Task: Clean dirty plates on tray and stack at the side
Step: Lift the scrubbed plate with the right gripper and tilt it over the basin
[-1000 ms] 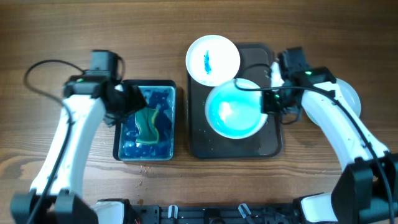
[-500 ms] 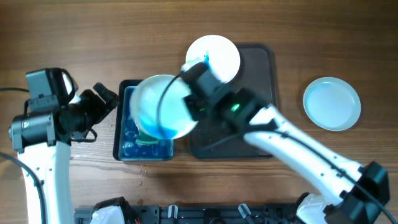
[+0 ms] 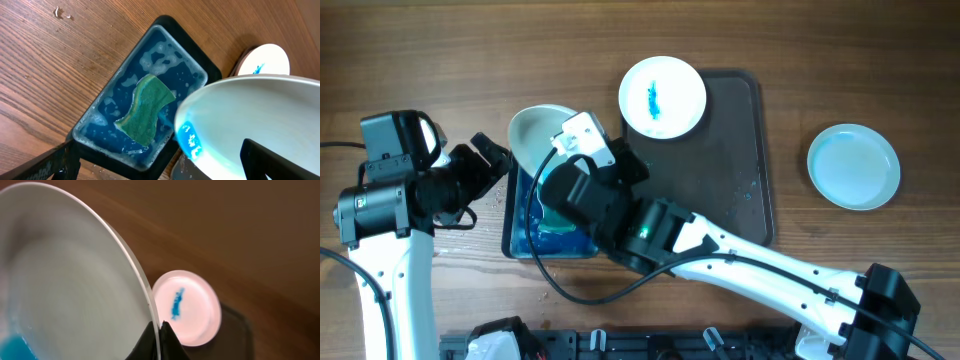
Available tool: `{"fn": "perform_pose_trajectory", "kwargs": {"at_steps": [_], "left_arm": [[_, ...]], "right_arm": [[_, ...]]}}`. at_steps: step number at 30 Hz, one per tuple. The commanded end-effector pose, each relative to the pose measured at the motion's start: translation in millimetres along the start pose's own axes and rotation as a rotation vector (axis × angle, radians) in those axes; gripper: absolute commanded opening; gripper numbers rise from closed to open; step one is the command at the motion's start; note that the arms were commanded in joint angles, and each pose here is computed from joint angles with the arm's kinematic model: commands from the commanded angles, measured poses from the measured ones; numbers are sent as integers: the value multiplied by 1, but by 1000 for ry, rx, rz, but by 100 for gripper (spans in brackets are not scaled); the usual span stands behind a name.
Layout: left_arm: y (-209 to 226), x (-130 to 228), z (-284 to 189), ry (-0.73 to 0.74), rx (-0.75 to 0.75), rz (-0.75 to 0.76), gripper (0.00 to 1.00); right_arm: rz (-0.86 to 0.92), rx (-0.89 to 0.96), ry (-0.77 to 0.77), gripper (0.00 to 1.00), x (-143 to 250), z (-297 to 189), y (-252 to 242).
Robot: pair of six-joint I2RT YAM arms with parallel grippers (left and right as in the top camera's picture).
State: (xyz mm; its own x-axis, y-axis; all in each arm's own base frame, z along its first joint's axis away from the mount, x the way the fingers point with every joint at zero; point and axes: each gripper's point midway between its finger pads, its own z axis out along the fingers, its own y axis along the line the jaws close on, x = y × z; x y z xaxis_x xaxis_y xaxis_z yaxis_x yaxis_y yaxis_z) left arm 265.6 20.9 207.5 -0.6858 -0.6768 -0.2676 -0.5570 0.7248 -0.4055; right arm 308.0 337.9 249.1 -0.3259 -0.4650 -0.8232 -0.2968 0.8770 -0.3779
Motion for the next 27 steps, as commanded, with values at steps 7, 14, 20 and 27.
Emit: {"fn": "perform_pose_trajectory", "kwargs": {"at_steps": [7,14,20,27], "left_arm": [[-4,-4,-6,-16,21,2,100],[-4,-4,-6,-17,21,2,100],[-4,-4,-6,-16,21,2,100],[-4,-4,-6,-17,21,2,100]], "right_arm": [[-169,187,-81,4,-29,-11,-26],[-206,194,-116,4,-41,-14,-25],[-323,232,-137,4,-51,-21,-26],[-343,224,-152,4,-54,-27,-19]]}}
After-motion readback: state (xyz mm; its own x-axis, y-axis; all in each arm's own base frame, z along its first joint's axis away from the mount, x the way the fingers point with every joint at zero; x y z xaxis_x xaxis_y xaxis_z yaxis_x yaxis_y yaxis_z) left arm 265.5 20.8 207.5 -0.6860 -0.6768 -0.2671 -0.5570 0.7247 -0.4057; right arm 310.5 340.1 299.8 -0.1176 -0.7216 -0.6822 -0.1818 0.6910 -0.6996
